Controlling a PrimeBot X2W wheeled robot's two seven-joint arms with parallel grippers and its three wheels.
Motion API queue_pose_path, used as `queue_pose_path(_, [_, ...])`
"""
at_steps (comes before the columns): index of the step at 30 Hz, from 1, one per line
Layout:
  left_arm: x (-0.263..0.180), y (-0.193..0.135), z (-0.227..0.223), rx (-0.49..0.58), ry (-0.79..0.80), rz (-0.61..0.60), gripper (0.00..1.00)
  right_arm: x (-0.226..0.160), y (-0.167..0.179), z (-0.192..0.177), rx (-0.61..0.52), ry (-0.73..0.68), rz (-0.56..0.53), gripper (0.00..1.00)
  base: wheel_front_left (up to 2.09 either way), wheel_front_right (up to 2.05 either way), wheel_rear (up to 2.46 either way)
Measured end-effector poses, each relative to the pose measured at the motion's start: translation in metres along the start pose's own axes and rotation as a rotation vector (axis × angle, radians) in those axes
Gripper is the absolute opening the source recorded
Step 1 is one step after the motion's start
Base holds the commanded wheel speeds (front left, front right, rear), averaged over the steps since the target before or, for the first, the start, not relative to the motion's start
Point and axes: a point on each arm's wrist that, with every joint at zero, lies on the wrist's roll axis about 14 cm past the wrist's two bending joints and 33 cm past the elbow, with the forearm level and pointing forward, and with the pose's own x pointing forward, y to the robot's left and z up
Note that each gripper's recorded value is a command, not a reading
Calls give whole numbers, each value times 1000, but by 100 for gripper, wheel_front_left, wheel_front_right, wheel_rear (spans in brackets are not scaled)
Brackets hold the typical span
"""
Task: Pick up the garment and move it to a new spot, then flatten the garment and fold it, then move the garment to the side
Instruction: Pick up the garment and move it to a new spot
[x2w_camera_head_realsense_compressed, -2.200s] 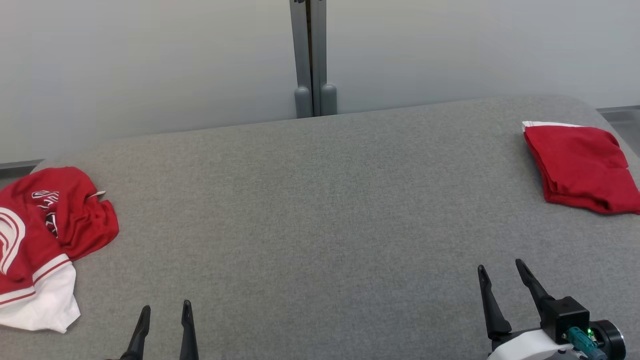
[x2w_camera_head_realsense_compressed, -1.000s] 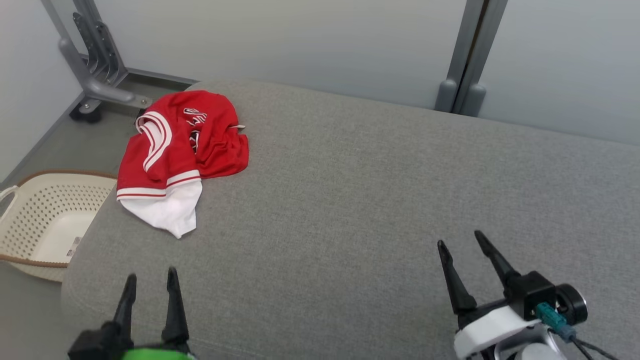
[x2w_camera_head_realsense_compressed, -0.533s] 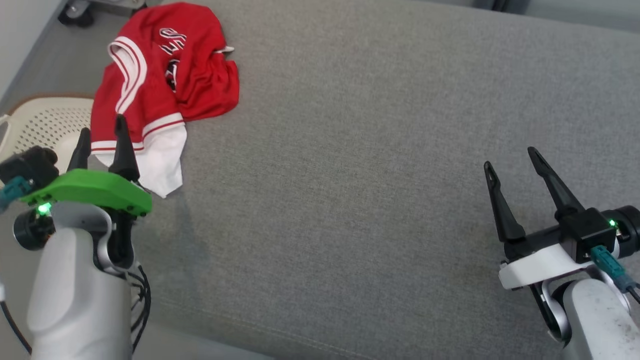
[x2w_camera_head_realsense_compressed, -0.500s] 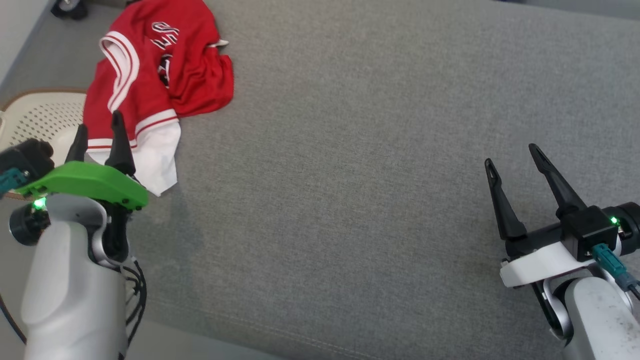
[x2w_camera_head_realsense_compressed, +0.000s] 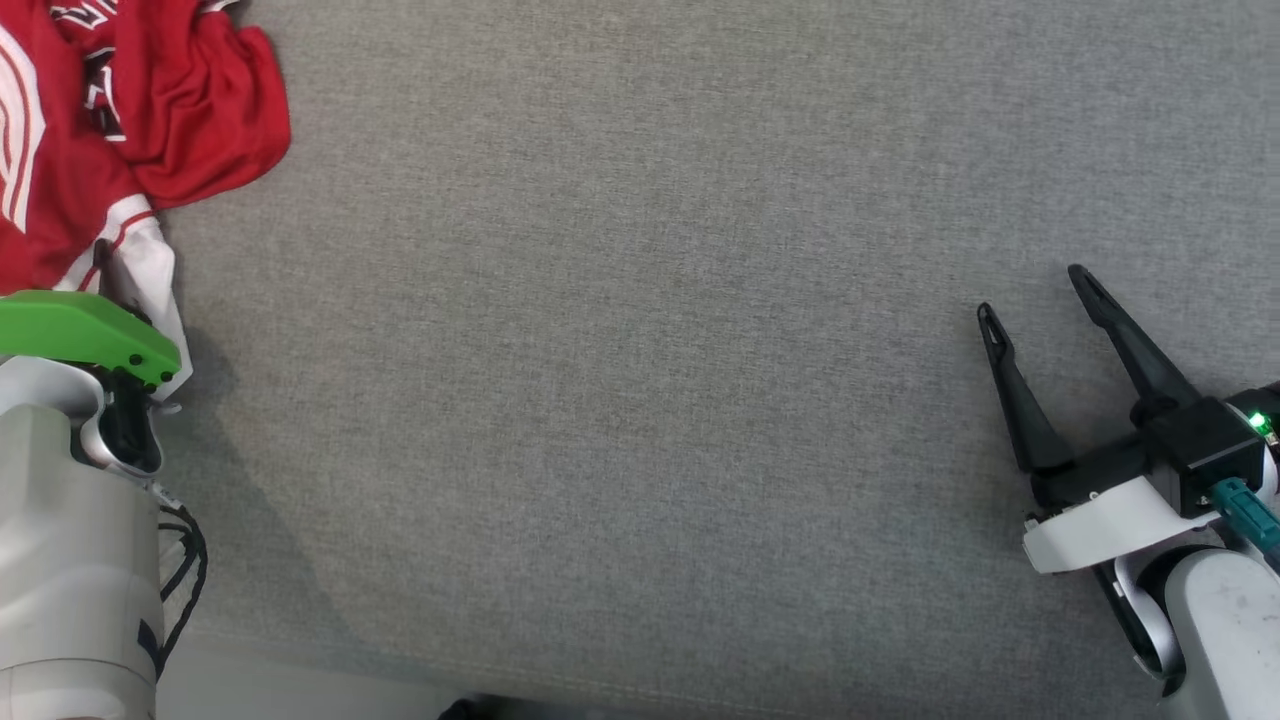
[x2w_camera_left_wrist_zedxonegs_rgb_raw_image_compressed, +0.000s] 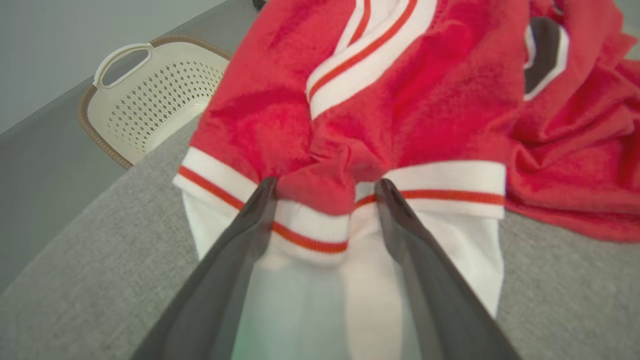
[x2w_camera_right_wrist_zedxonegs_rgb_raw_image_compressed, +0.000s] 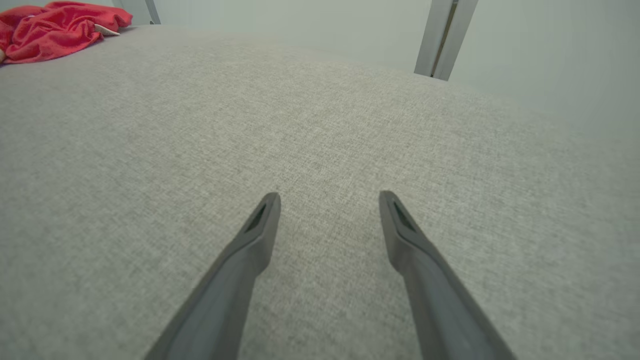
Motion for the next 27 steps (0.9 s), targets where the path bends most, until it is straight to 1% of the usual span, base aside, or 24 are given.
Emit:
queue_pose_path(1, [1,-1,1,16,-7,-6,0,-3,-2,-1,1,5,-10,100,0,0,0])
queue_pose_path(3, [1,-3,8,43,-49,-17,0,-8,-4,-1,5,11,-23,100,0,0,0])
queue_pose_path(5, [0,-6,23,83,-95,-41,0,-13,-2,1,14,13,-32,100,0,0,0])
queue_pose_path(6, [-1,-7,31,87,-117,-51,0,-14,1,2,22,11,-32,100,0,0,0])
queue_pose_path(10, [-11,-15,83,116,-247,-105,0,-19,14,12,54,-17,-32,100,0,0,0])
queue_pose_path(13, [-26,-31,125,157,-347,-177,0,-21,24,25,74,-52,-33,100,0,0,0])
queue_pose_path(19, [-71,-76,190,211,-469,-343,0,-31,37,50,98,-116,-54,100,0,0,0])
queue_pose_path(21, [-88,-91,204,230,-491,-400,0,-36,38,58,100,-133,-68,100,0,0,0])
queue_pose_path(23, [-107,-109,211,242,-490,-470,0,-42,37,65,102,-151,-83,100,0,0,0])
queue_pose_path(27, [-156,-156,203,304,-447,-671,0,-57,33,78,106,-183,-127,100,0,0,0])
